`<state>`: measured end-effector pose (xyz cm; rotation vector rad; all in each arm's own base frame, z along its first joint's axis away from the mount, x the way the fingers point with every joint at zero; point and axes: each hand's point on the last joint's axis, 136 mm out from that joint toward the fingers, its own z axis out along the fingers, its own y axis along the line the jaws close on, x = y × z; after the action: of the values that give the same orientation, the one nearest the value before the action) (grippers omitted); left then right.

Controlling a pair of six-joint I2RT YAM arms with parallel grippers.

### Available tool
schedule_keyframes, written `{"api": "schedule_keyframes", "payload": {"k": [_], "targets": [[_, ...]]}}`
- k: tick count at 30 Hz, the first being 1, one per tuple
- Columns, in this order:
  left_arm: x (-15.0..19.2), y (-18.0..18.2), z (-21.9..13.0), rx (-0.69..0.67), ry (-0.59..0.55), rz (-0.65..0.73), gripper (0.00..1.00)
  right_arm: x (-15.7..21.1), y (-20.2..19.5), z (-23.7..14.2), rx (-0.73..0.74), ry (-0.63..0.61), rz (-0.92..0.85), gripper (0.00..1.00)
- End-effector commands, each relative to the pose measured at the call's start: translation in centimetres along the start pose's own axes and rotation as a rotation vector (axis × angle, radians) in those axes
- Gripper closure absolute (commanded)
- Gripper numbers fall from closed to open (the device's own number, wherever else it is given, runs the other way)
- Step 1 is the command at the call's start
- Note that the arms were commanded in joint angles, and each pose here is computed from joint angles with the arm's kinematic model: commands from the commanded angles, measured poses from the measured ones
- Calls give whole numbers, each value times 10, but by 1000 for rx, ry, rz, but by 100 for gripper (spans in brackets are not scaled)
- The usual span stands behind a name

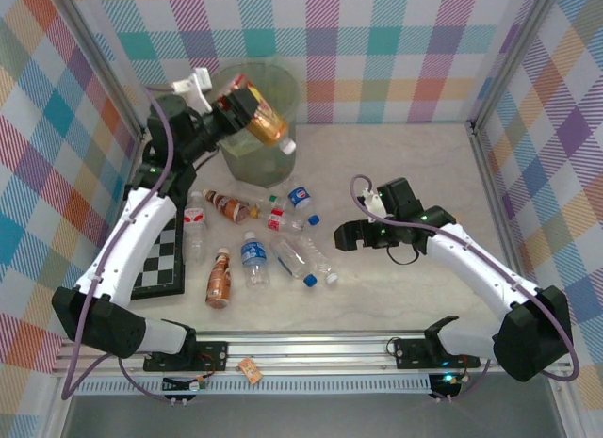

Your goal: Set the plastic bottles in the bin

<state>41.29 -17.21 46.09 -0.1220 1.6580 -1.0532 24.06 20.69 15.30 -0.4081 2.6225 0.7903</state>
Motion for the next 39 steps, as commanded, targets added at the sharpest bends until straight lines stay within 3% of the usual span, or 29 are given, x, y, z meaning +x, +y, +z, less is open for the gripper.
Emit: {"api": "schedule_keyframes", "payload": {"k": [1, 7, 14, 23, 29, 32, 37, 39], "targets": [[-26, 17, 11, -28, -42, 48, 50, 10, -7, -2, 31, 15, 28, 4], [-84, 46, 35, -44, -230, 75, 68, 20, -11, -10, 58, 17, 28, 4], [-98, 86, 87, -125, -196, 102, 76, 32, -18, -19, 92, 2, 37, 4], [-64, 141, 136, -197, -33, 100, 77, 47, -23, -19, 91, 1, 62, 4], [-15, 166, 151, -193, 126, 103, 75, 49, -26, -20, 106, 2, 65, 4], [5, 179, 152, -225, 193, 128, 67, 50, -27, -20, 111, 0, 63, 4], [31, 188, 153, -223, 283, 117, 34, 50, -29, -18, 118, 5, 64, 4], [32, 188, 153, -220, 288, 119, 27, 50, -29, -18, 117, 8, 67, 4]]}}
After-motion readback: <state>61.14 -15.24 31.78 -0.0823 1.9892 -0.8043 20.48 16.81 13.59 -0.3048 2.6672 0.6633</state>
